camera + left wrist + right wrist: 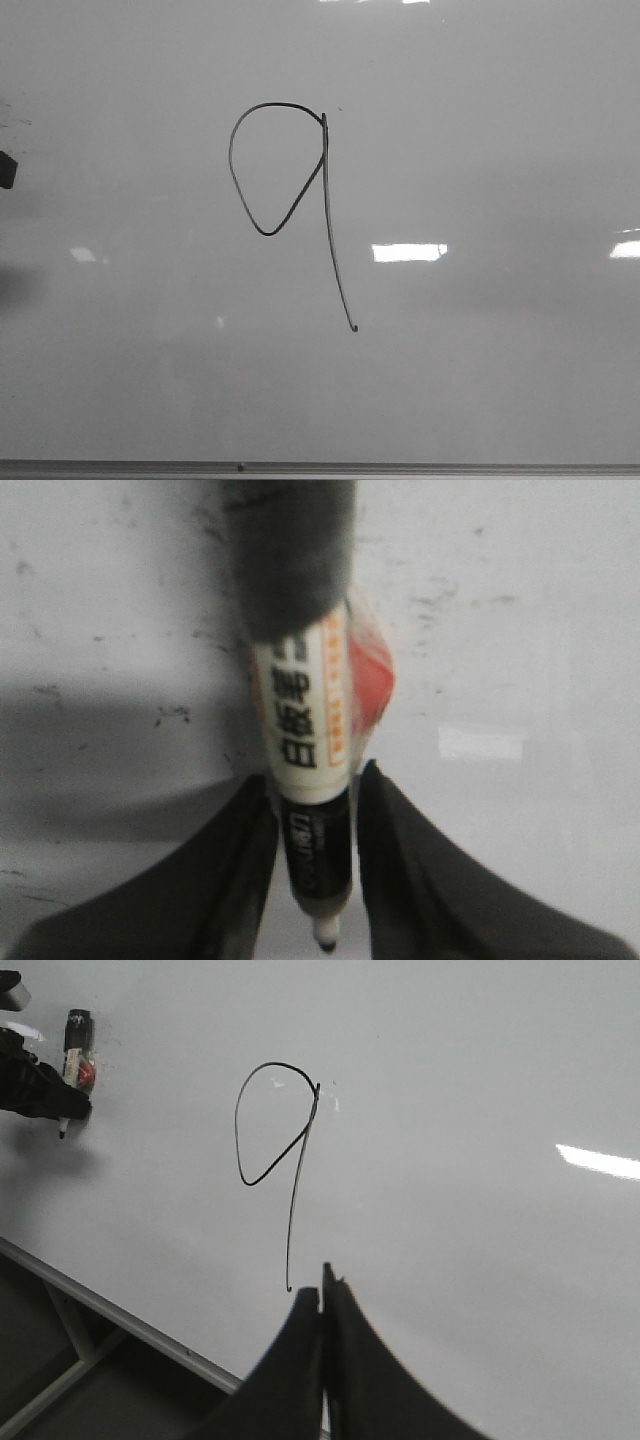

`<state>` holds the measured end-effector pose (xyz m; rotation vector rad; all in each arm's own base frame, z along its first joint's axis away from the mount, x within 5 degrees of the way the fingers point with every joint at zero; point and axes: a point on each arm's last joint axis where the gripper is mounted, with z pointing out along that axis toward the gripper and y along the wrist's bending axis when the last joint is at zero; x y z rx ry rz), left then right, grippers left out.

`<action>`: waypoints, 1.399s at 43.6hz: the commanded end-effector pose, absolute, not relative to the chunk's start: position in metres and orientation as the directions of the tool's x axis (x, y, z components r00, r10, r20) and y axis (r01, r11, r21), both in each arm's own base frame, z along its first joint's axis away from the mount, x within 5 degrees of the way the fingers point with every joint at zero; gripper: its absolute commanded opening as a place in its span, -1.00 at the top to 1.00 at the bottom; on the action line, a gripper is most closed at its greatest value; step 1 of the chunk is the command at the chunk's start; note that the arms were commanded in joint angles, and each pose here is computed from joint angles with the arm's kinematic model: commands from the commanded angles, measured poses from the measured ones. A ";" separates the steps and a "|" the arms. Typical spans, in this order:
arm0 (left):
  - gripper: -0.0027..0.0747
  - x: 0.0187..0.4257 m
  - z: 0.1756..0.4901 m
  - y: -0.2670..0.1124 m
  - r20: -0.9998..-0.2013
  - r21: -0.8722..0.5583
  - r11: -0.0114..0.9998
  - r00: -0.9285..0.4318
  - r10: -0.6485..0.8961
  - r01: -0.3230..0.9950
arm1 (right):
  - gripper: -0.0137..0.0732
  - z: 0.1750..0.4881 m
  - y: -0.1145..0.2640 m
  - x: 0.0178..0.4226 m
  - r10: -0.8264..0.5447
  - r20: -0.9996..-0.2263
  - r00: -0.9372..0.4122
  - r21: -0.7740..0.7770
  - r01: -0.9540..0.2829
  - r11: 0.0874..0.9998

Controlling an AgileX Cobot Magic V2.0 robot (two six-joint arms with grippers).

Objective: Write number 9 on whiteboard

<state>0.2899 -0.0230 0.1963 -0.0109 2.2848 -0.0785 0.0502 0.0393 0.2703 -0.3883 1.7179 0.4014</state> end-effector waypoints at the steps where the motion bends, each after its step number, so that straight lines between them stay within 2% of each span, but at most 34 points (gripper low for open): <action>1: 0.05 0.297 0.218 -0.021 -0.827 -0.067 0.998 -0.560 -0.059 -0.007 | 0.84 0.283 0.037 0.052 0.016 -0.991 -0.130 0.072 -0.437 0.897; 9: -0.03 0.296 0.220 -0.021 -0.828 -0.068 0.998 -0.558 -0.060 -0.005 | 0.84 0.283 0.037 0.052 0.016 -0.991 -0.130 0.072 -0.437 0.897; 17: -0.03 0.280 0.241 -0.023 -0.839 -0.054 0.997 -0.544 -0.020 0.047 | 0.84 0.283 0.037 0.052 0.016 -0.991 -0.130 0.072 -0.437 0.897; 30: 0.00 0.204 0.286 -0.017 -0.941 -0.050 0.997 -0.338 -0.025 0.066 | 0.84 0.283 0.037 0.052 0.016 -0.991 -0.130 0.072 -0.437 0.897; 34: 0.11 0.178 0.298 -0.015 -0.969 -0.054 0.996 -0.246 -0.035 0.070 | 0.84 0.283 0.037 0.052 0.016 -0.991 -0.130 0.072 -0.437 0.897; 41: 0.49 0.137 0.310 -0.013 -0.989 -0.057 0.994 -0.144 -0.043 0.097 | 0.84 0.283 0.037 0.052 0.016 -0.991 -0.130 0.072 -0.437 0.897; 51: 0.98 0.108 0.318 -0.013 -0.996 -0.056 0.991 -0.070 -0.047 0.122 | 0.84 0.283 0.037 0.052 0.016 -0.991 -0.130 0.072 -0.437 0.897; 61: 0.98 0.107 0.318 -0.013 -0.996 -0.057 0.990 -0.070 -0.049 0.125 | 0.84 0.283 0.037 0.052 0.016 -0.991 -0.130 0.072 -0.437 0.897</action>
